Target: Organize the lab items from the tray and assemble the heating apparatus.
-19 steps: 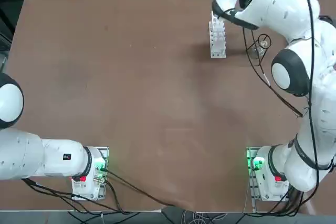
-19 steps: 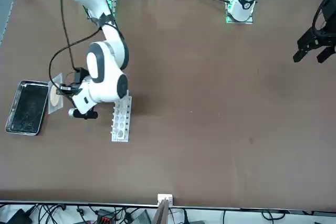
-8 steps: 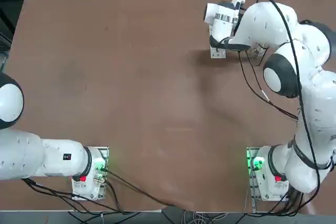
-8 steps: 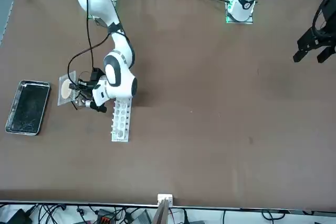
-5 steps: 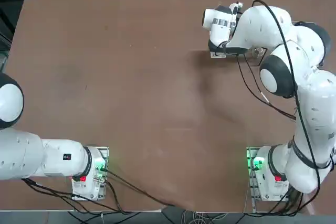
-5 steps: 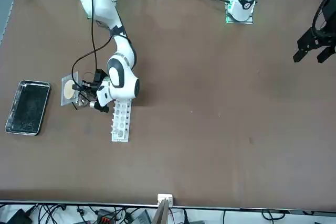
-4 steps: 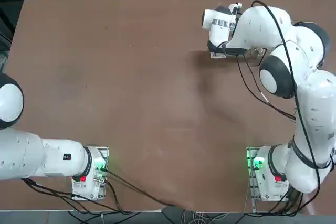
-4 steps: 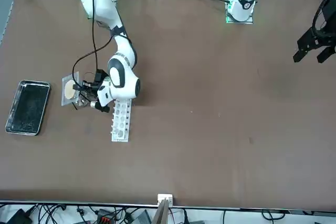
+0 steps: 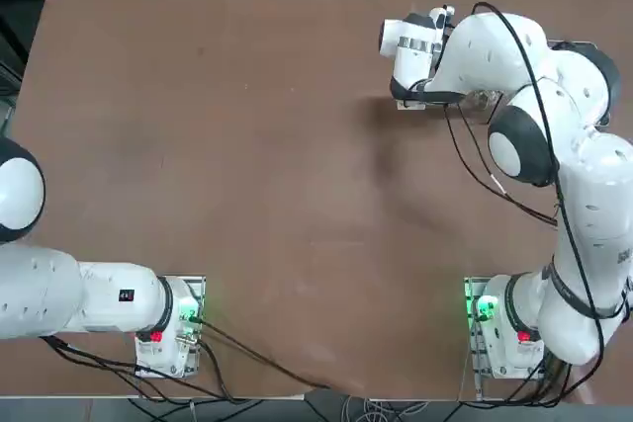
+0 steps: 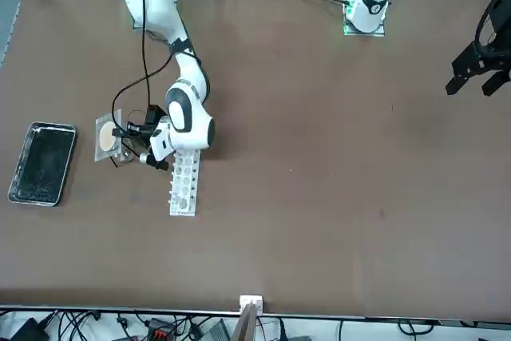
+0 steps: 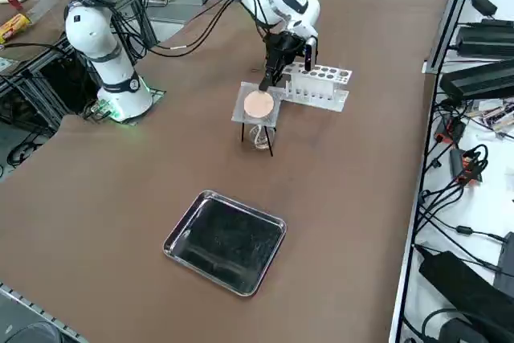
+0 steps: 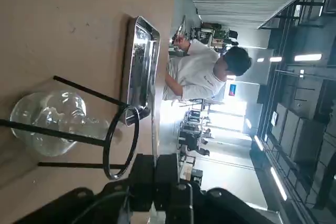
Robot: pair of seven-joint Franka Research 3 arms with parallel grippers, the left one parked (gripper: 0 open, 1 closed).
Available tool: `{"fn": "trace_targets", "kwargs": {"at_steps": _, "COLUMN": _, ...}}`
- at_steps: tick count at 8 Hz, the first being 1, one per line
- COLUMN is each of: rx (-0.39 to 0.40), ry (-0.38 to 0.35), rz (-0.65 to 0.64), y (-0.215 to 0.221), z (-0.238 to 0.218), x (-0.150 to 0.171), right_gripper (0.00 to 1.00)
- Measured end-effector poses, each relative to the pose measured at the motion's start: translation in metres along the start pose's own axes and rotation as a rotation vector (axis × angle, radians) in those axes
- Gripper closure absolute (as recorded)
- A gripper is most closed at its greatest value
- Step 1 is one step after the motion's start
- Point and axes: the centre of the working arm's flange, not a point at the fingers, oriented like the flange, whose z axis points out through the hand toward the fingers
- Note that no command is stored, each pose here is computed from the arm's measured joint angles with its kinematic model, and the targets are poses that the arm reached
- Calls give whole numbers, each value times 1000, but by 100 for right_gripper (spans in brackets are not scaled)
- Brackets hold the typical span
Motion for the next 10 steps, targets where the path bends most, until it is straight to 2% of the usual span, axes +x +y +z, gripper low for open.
{"fn": "trace_targets", "kwargs": {"at_steps": 10, "rx": -15, "ry": -10, "rz": -12, "y": -15, "z": 7, "x": -1, "right_gripper": 93}}
